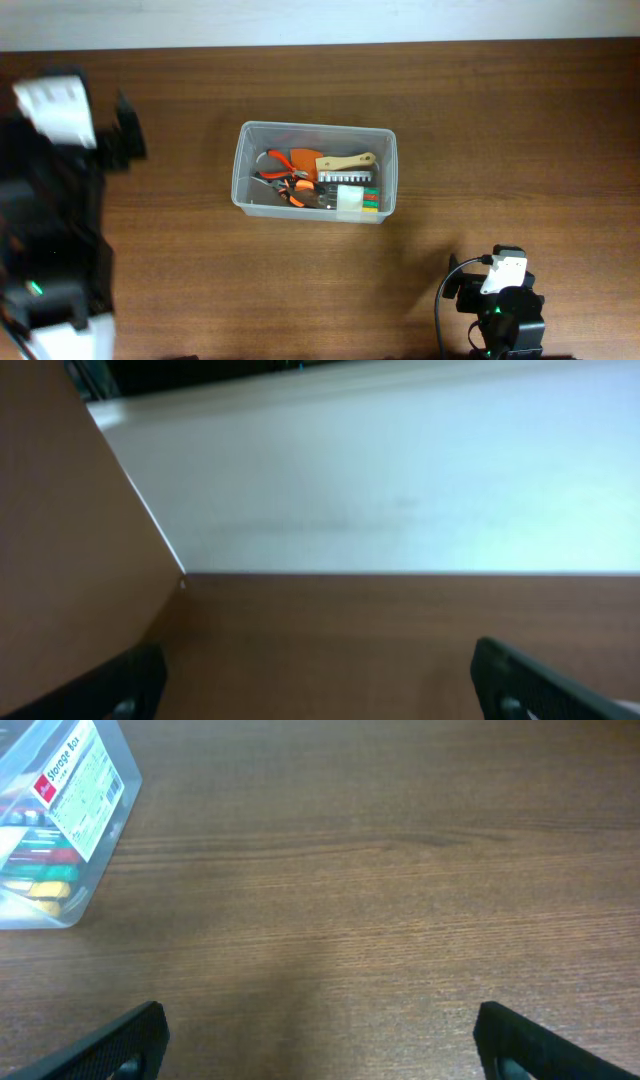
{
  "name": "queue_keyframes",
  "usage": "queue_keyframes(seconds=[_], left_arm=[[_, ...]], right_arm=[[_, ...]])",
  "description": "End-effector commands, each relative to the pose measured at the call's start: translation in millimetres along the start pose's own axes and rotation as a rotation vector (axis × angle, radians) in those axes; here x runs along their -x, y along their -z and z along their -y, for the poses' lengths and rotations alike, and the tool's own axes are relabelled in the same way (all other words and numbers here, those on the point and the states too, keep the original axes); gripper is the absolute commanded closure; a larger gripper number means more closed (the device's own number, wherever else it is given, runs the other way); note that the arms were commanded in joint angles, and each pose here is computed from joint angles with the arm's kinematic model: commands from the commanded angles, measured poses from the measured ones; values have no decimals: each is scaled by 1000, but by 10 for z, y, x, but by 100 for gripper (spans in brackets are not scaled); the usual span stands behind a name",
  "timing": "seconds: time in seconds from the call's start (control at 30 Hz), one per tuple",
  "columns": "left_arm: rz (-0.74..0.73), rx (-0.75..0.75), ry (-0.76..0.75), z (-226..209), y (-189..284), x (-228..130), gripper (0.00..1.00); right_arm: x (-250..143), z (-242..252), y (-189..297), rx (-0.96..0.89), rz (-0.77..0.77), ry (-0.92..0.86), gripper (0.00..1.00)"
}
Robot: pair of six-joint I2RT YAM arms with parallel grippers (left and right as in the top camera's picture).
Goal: Pack container
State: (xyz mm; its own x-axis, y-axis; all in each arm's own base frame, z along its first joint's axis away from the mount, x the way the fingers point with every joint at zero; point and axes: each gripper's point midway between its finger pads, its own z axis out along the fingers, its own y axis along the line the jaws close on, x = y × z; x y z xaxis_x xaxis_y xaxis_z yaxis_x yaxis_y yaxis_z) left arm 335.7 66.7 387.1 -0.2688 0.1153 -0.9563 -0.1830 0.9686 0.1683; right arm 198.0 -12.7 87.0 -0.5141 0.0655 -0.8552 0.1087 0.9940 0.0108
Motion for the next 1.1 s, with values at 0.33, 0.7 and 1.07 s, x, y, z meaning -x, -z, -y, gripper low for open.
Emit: queue_keyframes(seconds=[0.33,0.7,1.07], left_arm=[[172,-171,8,644,324,-1808,1],[197,-219,-2,838,449,-2301,1],[178,-238,-13,938,483,-2364,1]], right_arm=[[-18,9,-10,-3,1,0,2],[-18,9,-10,-3,1,0,2],[-18,9,-10,-3,1,0,2]])
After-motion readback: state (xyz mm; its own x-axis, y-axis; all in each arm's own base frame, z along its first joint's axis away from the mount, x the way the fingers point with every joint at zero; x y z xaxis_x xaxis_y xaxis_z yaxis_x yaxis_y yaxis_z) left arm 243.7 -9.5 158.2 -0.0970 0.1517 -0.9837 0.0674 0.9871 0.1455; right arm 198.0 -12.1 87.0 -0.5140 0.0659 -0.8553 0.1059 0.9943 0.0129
